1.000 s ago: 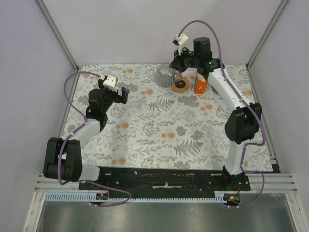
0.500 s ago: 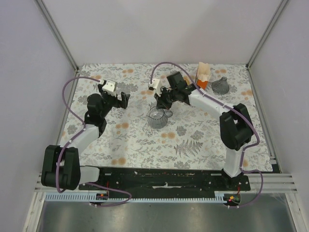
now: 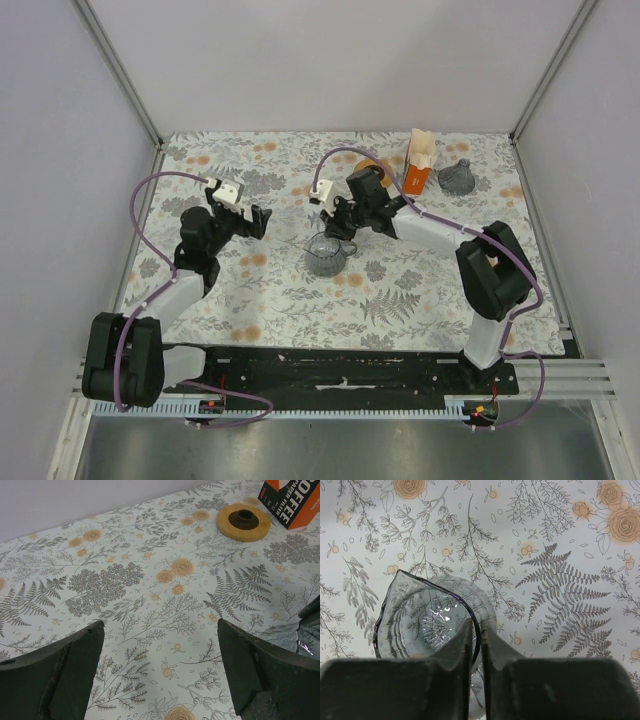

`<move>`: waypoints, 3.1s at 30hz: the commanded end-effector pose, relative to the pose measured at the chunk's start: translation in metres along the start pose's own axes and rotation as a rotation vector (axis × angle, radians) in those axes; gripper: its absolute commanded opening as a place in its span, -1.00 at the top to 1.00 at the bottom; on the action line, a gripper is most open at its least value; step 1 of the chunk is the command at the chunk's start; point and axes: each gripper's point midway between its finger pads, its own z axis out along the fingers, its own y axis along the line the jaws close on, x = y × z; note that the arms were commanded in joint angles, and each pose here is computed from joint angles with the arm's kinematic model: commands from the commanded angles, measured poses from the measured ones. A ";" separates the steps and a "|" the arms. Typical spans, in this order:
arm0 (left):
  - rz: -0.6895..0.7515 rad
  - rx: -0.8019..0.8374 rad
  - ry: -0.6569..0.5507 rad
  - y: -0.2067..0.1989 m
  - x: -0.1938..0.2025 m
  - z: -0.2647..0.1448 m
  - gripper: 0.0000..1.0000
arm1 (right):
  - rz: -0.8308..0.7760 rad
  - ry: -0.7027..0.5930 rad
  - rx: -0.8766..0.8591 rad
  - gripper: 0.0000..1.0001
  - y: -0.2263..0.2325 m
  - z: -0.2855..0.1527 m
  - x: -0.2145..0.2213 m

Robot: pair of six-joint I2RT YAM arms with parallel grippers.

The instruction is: Place the coffee filter in the dripper

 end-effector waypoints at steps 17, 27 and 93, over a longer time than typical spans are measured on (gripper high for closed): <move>-0.004 0.054 -0.100 -0.012 -0.023 -0.006 -1.00 | 0.534 -0.403 0.791 -0.46 -0.149 -0.254 -0.080; -0.006 0.048 -0.101 -0.012 -0.025 -0.008 -0.99 | 1.027 -0.337 1.159 -0.32 -0.241 -0.333 0.062; -0.003 0.035 -0.070 -0.010 -0.016 -0.010 -0.95 | 0.889 0.114 0.517 -0.26 -0.256 0.002 0.056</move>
